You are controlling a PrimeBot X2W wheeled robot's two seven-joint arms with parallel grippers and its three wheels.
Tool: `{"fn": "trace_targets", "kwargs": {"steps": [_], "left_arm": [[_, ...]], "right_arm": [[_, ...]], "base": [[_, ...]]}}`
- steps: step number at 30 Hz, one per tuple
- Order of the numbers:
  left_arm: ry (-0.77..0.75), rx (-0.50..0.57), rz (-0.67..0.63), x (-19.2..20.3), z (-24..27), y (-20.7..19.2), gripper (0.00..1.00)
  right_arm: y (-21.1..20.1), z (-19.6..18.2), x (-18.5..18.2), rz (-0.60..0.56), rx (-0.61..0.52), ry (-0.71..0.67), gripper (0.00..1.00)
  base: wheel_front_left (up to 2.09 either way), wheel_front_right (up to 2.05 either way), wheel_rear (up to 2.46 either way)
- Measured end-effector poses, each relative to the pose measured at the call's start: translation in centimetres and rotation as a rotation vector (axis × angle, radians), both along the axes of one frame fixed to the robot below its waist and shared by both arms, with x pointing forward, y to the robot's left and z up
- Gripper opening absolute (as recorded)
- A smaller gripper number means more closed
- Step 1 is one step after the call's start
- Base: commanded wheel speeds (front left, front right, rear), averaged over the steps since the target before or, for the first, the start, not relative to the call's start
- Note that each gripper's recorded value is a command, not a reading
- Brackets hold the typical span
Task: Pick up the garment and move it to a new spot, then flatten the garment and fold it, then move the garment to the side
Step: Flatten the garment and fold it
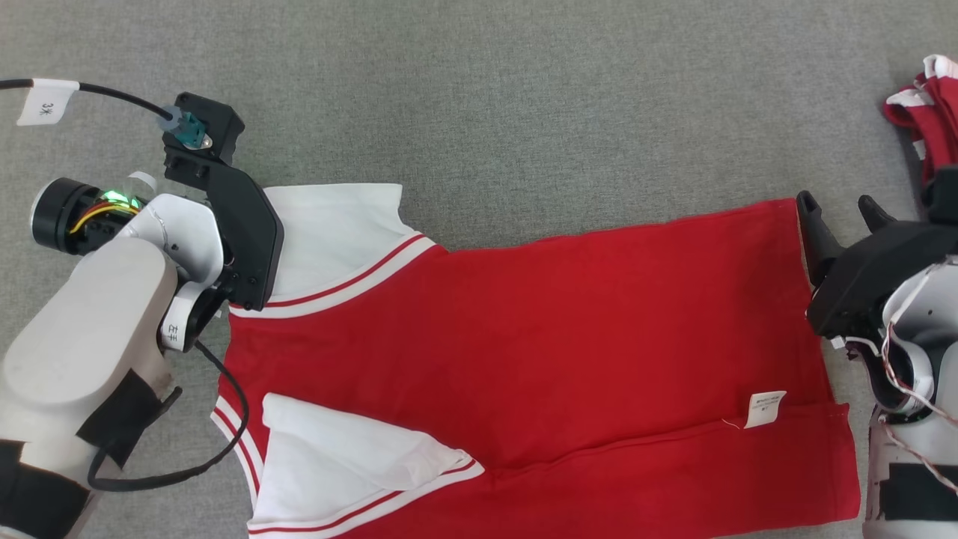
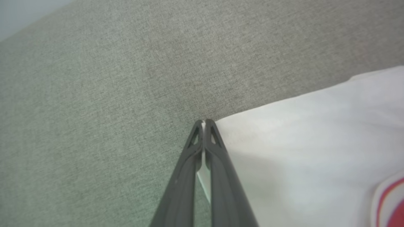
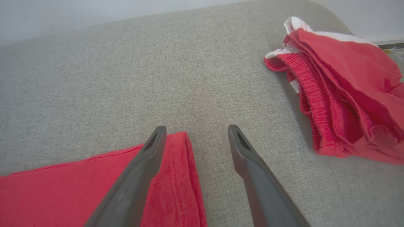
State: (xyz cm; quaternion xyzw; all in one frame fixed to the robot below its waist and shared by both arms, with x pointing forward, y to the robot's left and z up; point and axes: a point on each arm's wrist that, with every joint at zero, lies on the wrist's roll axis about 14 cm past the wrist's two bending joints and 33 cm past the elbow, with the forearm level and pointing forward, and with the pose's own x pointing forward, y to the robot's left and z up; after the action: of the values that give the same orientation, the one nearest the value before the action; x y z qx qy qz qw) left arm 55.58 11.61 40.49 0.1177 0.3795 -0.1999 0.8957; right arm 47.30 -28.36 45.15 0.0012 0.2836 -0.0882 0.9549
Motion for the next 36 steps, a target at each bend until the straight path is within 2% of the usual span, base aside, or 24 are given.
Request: {"fn": "trace_targets", "kwargs": {"steps": [8, 16, 17, 18, 19, 20, 21, 26, 36], "left_arm": [[-0.003, -0.004, 0.000, 0.3, -0.3, 0.1, 0.00], [-0.001, -0.010, 0.004, 0.5, -0.5, 0.1, 0.00], [-0.003, -0.011, 0.004, 0.5, -0.5, 0.1, 0.00], [-0.009, -0.015, 0.004, 0.5, -0.4, 0.1, 0.00], [-0.013, -0.018, 0.003, 0.5, -0.3, 0.0, 0.00], [-0.020, -0.023, -0.001, 0.6, -0.2, -0.1, 0.00], [-0.032, -0.029, -0.003, 0.7, 0.0, -0.2, 0.00], [-0.095, -0.058, -0.010, 1.3, 1.0, -0.4, 0.00], [-0.413, -0.165, -0.057, 3.9, 6.4, -1.3, 0.00]], "right_arm": [[-0.2, -2.4, -0.1, 0.036, -0.030, 0.199, 1.00], [0.4, -4.0, 0.4, 0.106, -0.061, 0.288, 1.00], [0.5, -4.1, 0.4, 0.113, -0.062, 0.293, 0.68], [0.7, -4.2, 0.4, 0.118, -0.060, 0.296, 0.47], [0.8, -4.2, 0.5, 0.123, -0.058, 0.296, 0.33], [0.9, -4.2, 0.5, 0.127, -0.056, 0.295, 0.22], [0.9, -4.2, 0.6, 0.129, -0.055, 0.293, 0.00], [0.5, -3.7, 1.1, 0.121, -0.063, 0.250, 0.00], [-0.6, -1.5, 2.8, 0.066, -0.083, 0.094, 0.00]], "base": [[0.00, 0.00, 0.00], [0.00, 0.00, 0.00], [0.00, 0.00, 0.00], [0.00, 0.00, 0.00], [0.00, 0.00, 0.00], [0.00, 0.00, 0.00], [0.00, 0.00, 0.00], [0.00, 0.00, 0.00], [0.00, 0.00, 0.00]]}}
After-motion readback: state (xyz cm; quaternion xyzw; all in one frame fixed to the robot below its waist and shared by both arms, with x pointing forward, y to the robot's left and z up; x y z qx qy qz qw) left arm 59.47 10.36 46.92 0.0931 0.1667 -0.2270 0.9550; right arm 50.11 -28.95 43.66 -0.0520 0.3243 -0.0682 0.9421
